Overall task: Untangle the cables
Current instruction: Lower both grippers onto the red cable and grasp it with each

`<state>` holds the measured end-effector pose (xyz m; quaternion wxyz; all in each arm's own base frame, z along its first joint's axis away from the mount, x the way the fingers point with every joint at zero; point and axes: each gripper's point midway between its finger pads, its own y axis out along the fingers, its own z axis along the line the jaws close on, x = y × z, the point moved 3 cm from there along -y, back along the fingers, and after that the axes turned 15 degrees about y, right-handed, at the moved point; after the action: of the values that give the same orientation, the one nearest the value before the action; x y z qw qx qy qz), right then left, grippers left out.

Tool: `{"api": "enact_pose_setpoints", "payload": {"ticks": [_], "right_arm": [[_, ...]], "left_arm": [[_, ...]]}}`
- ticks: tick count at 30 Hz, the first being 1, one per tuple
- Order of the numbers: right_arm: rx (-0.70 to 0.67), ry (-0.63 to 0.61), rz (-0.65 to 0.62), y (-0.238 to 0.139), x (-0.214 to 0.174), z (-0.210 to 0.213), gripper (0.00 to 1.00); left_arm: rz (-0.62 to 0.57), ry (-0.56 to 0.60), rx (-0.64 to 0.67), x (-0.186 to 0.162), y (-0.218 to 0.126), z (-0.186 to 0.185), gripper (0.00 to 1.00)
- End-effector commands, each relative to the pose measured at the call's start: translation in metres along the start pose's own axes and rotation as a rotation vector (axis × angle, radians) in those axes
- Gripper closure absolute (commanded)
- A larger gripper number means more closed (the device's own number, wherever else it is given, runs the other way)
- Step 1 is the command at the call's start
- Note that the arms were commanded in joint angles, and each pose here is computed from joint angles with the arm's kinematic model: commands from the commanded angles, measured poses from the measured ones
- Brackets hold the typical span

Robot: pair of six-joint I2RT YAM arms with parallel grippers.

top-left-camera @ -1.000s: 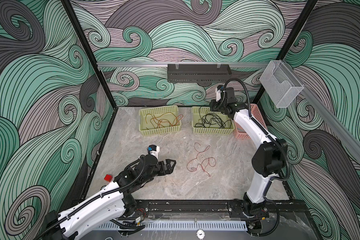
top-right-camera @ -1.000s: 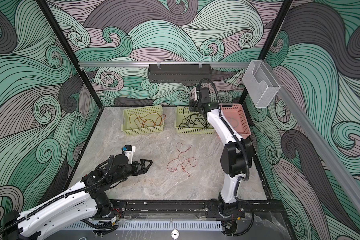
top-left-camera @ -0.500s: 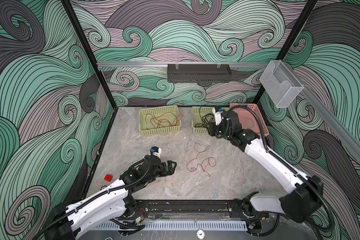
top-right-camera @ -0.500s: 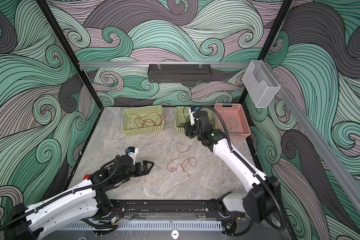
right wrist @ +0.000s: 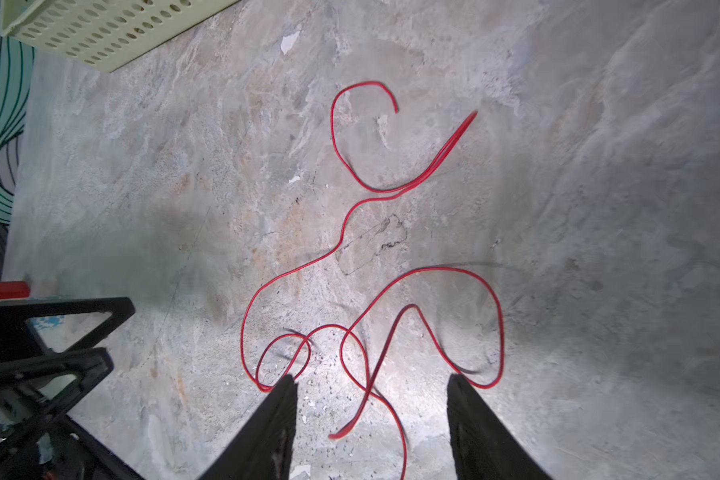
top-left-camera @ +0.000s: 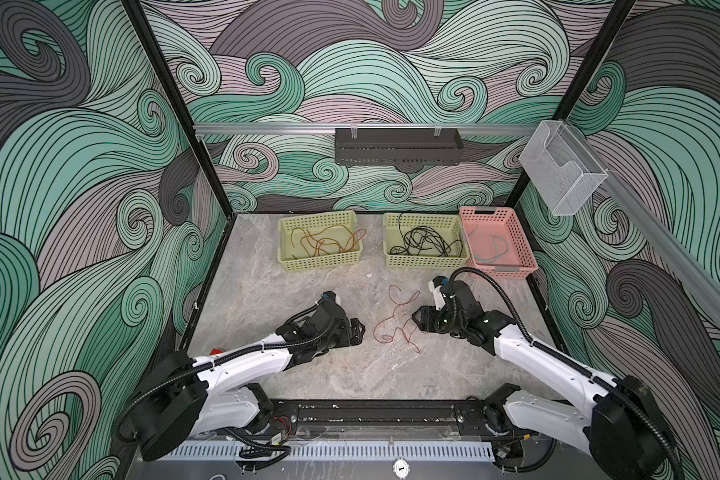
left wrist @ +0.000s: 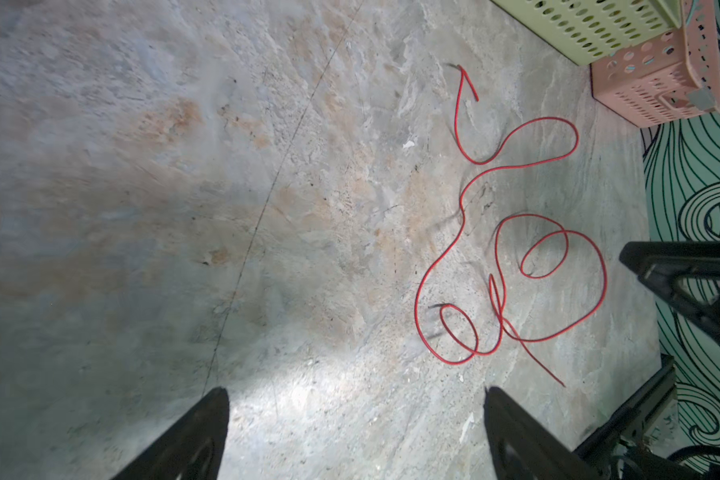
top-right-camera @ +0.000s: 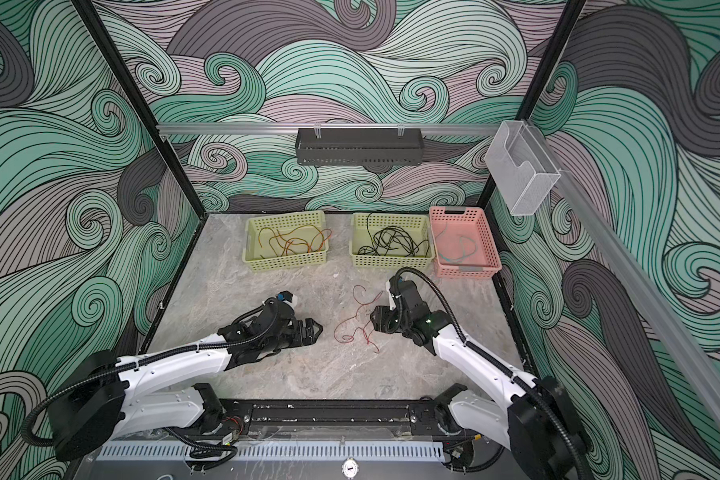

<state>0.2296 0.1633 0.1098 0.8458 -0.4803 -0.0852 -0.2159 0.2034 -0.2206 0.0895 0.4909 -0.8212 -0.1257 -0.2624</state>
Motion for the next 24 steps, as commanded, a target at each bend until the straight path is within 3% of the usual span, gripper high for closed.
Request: {"api": "enact_pose_setpoints", "payload": {"ticks": [1, 7, 11, 15, 17, 24], "right_arm": [[0.068, 0.053, 0.027, 0.011, -0.003, 0.009, 0.42], [0.063, 0.067, 0.049, 0.023, -0.007, 0.005, 0.51], [0.061, 0.066, 0.046, 0.024, -0.008, 0.003, 0.69], [0.074, 0.054, 0.038, 0.019, -0.008, 0.006, 0.85], [0.074, 0.049, 0.028, 0.015, -0.008, 0.006, 0.91], [0.084, 0.023, -0.018, -0.001, -0.005, 0.006, 0.98]], "left_arm": [[-0.006, -0.017, -0.070, 0.011, 0.009, -0.022, 0.09], [0.065, 0.033, -0.088, 0.003, 0.031, -0.046, 0.13], [0.110, 0.065, -0.073, -0.002, 0.050, -0.055, 0.22], [0.135, 0.084, -0.053, -0.003, 0.061, -0.058, 0.40], [0.134, 0.091, -0.040, -0.002, 0.062, -0.058, 0.54], [0.131, 0.112, -0.031, 0.005, 0.054, -0.062, 0.92]]}}
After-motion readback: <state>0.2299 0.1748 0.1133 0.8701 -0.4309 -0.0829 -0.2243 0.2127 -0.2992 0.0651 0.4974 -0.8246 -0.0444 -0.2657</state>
